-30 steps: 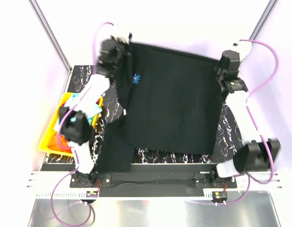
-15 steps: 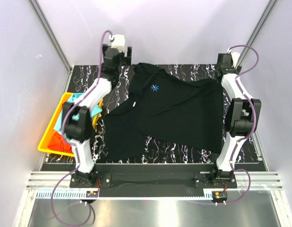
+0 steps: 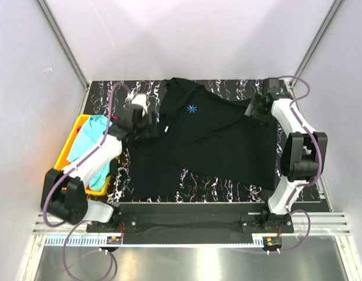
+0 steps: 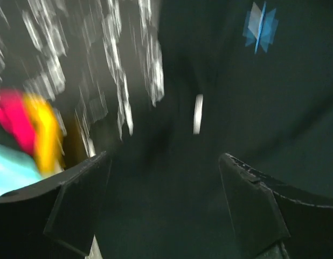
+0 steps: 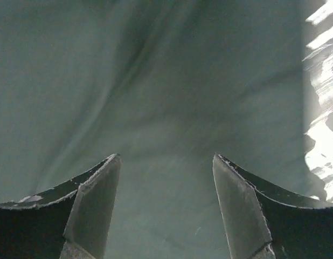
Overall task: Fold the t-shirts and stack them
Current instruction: Flatten the tshirt out
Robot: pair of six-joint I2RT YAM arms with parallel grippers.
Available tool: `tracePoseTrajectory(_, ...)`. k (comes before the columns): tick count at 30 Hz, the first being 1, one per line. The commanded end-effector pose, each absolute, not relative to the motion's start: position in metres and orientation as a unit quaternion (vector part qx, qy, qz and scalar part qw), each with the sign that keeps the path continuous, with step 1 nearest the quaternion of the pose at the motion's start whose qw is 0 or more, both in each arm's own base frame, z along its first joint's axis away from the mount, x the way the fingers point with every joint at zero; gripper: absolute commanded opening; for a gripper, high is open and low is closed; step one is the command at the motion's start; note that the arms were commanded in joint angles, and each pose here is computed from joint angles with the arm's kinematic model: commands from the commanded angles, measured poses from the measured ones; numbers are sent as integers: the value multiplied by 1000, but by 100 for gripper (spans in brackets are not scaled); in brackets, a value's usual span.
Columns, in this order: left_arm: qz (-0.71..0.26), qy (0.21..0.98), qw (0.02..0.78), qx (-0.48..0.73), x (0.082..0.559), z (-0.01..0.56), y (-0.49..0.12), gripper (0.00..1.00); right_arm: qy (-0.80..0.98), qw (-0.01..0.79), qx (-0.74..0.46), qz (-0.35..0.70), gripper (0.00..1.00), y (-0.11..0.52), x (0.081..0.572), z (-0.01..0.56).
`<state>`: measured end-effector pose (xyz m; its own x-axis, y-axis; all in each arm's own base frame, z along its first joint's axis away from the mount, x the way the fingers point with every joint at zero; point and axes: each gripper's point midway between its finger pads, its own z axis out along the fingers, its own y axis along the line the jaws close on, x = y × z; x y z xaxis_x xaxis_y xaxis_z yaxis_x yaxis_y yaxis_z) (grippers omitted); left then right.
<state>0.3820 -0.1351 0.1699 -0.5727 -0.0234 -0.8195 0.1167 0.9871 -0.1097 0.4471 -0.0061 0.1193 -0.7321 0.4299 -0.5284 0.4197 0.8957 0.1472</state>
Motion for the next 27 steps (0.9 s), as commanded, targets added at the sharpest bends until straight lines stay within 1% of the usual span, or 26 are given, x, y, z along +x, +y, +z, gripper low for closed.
tracePoseTrajectory(1, -121, 915, 384, -11, 319, 146, -136, 86, 947, 236, 190, 107, 75, 66, 401, 122)
tracePoseTrajectory(2, -126, 919, 372, -25, 309, 142, -135, 84, 948, 235, 185, 111, 73, 71, 391, 125)
tracePoseTrajectory(3, -127, 921, 366, -31, 300, 140, -132, 83, 948, 227, 190, 115, 73, 76, 382, 122)
tracePoseTrajectory(4, -129, 930, 343, -33, 287, 133, -132, 81, 953, 201, 192, 121, 73, 80, 365, 108)
tracePoseTrajectory(5, -135, 933, 330, -45, 278, 126, -132, 72, 950, 198, 204, 130, 72, 83, 357, 109)
tracePoseTrajectory(6, -140, 935, 320, -54, 273, 121, -133, 69, 953, 179, 211, 126, 72, 82, 344, 97)
tracePoseTrajectory(8, -152, 939, 299, -80, 266, 111, -137, 67, 953, 173, 217, 124, 72, 81, 333, 93)
tracePoseTrajectory(11, -145, 948, 265, -96, 265, 86, -140, 68, 953, 157, 235, 105, 72, 75, 322, 77)
tracePoseTrajectory(12, -156, 950, 253, -92, 267, 83, -148, 70, 953, 152, 242, 101, 72, 73, 320, 73)
tracePoseTrajectory(13, -153, 958, 226, -89, 267, 69, -152, 70, 953, 147, 247, 93, 72, 70, 320, 68)
tracePoseTrajectory(16, -159, 963, 207, -74, 283, 64, -164, 70, 953, 141, 257, 78, 72, 62, 321, 60)
tracePoseTrajectory(17, -149, 968, 188, -75, 285, 49, -165, 70, 953, 132, 261, 72, 72, 59, 321, 54)
tracePoseTrajectory(18, -152, 967, 192, -75, 295, 53, -170, 70, 952, 131, 269, 70, 72, 53, 322, 52)
tracePoseTrajectory(23, -149, 973, 161, -75, 319, 31, -185, 70, 947, 109, 301, 43, 72, 29, 320, 29)
tracePoseTrajectory(25, -152, 974, 149, -73, 322, 24, -189, 70, 939, 104, 325, 33, 72, 10, 322, 21)
tracePoseTrajectory(27, -153, 976, 135, -76, 326, 14, -194, 70, 939, 91, 330, 29, 72, 5, 325, 10)
